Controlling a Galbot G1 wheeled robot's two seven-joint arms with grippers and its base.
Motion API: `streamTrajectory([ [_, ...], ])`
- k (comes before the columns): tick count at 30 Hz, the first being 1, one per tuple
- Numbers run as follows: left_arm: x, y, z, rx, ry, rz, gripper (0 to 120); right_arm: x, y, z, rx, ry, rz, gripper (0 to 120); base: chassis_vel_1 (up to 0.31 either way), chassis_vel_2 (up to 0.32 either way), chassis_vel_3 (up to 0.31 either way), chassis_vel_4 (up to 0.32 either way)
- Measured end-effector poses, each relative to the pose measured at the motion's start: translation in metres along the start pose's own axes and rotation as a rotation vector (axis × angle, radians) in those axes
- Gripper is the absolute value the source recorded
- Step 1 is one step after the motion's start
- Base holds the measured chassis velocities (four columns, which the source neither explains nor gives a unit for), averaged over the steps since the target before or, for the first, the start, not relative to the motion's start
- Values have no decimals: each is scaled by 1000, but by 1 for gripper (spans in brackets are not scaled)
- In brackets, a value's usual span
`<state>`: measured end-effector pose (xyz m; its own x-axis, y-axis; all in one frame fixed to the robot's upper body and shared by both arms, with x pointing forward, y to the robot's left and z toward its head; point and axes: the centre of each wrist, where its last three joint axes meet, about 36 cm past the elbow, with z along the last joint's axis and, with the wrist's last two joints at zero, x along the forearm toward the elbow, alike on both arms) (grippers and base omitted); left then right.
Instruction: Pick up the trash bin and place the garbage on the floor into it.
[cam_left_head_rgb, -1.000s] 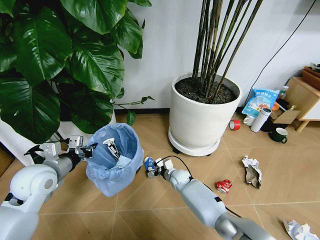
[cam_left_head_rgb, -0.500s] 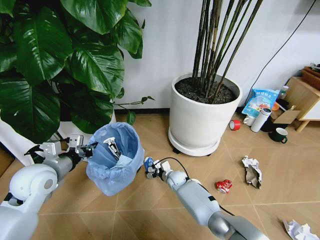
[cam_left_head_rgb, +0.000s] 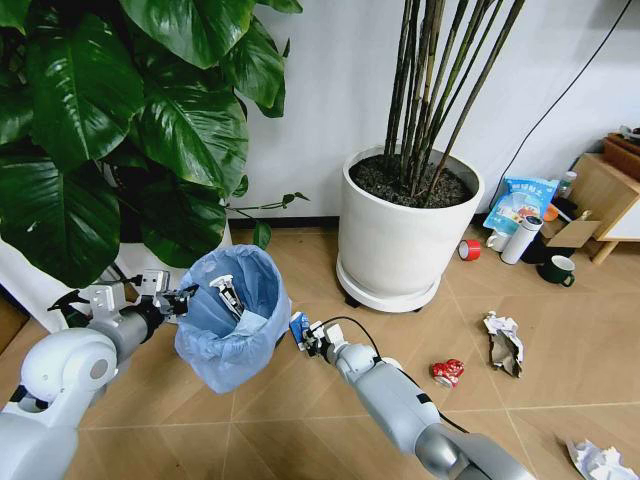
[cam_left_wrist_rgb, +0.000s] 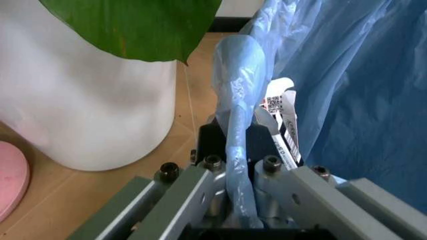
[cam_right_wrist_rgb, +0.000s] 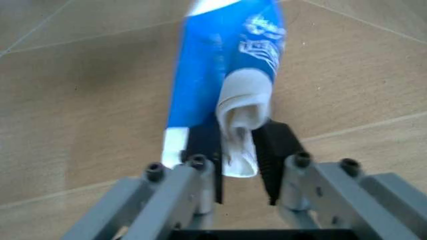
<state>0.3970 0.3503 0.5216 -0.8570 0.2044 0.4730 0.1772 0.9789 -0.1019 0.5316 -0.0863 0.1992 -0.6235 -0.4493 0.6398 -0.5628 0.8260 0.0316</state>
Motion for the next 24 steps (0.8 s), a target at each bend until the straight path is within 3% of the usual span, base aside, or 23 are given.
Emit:
streamTrajectory([
  [4, 0, -1, 1, 0, 3, -1, 0, 2, -2, -1, -6, -12, 4, 0, 0, 0, 0, 0],
  [12, -1, -3, 3, -9, 16, 6, 0, 28, -20, -13, -14, -105, 46, 0, 0, 0, 0, 0],
  [19, -5, -8, 9, -12, 37, 19, 0, 82, -42, -28, -12, -239, 103, 0, 0, 0, 0, 0],
  [24, -14, -9, 14, -4, 63, 41, 0, 151, -54, -53, -31, -393, 135, 0, 0, 0, 0, 0],
])
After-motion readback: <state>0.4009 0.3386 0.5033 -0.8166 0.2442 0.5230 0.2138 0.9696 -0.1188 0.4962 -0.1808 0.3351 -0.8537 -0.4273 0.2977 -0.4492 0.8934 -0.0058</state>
